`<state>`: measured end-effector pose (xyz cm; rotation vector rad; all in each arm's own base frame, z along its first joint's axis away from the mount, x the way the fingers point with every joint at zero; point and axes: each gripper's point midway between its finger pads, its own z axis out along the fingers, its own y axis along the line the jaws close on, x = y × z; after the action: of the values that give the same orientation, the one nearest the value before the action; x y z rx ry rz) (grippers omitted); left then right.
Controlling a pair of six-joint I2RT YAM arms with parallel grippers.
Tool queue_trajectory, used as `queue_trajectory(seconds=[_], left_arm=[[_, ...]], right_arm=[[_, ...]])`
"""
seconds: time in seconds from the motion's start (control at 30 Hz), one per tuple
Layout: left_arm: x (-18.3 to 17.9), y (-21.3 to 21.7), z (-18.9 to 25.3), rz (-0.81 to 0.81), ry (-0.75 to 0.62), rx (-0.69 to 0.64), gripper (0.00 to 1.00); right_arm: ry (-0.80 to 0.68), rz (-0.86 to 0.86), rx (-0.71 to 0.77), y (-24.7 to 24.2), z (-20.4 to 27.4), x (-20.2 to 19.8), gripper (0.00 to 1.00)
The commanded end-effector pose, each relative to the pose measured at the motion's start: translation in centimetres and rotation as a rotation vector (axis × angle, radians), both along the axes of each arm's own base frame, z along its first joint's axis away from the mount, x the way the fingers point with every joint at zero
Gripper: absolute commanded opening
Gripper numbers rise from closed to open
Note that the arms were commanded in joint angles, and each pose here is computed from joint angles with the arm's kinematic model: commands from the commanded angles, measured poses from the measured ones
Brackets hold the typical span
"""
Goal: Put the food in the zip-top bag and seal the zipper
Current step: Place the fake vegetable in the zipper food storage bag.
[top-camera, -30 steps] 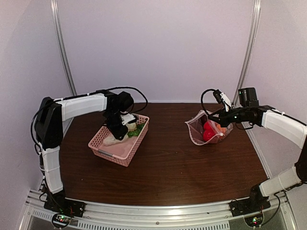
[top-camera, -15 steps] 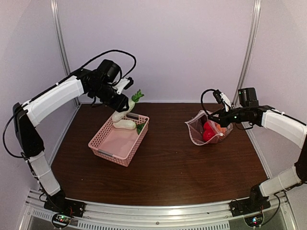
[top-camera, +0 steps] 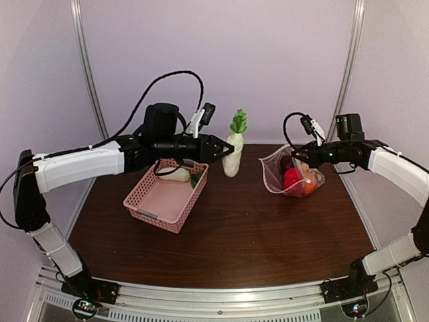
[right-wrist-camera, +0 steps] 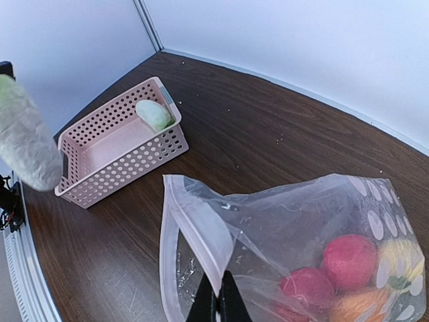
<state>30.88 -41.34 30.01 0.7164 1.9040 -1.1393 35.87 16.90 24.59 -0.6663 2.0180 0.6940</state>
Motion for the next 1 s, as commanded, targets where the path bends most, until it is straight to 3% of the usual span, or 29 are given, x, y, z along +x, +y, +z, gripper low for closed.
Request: queue_trajectory(seconds=[0.0,0.17,0.43,0.67,0.97], left_arm=[[-3.7,-4.0,8.6,-0.112,-0.220,-0.347,0.21],[-6.9,-6.6,10.5,-0.197,-0.304,-0.540,0.24],[-5.8,-10.3,8.0,-0.143,-0.335,-0.542,0.24],[-3.9,-12.0,5.7,-0.036,-0.442,-0.385,0.23],[-1.8,-14.4,3.1,-0.028,-0.618,-0.206,0.26]], right_arm=[[0.009,0.009,0.011,0.5,2.3,0.2,0.00],[0.011,0.022,0.014,0.7,4.7,-0.5,0.00],[0.033,0.028,0.032,0.7,6.9,-1.9,0.00],[0.089,0.083,0.119,1.9,7.6,-2.9,0.00],[0.092,0.116,0.160,2.5,9.9,-3.0,0.00]])
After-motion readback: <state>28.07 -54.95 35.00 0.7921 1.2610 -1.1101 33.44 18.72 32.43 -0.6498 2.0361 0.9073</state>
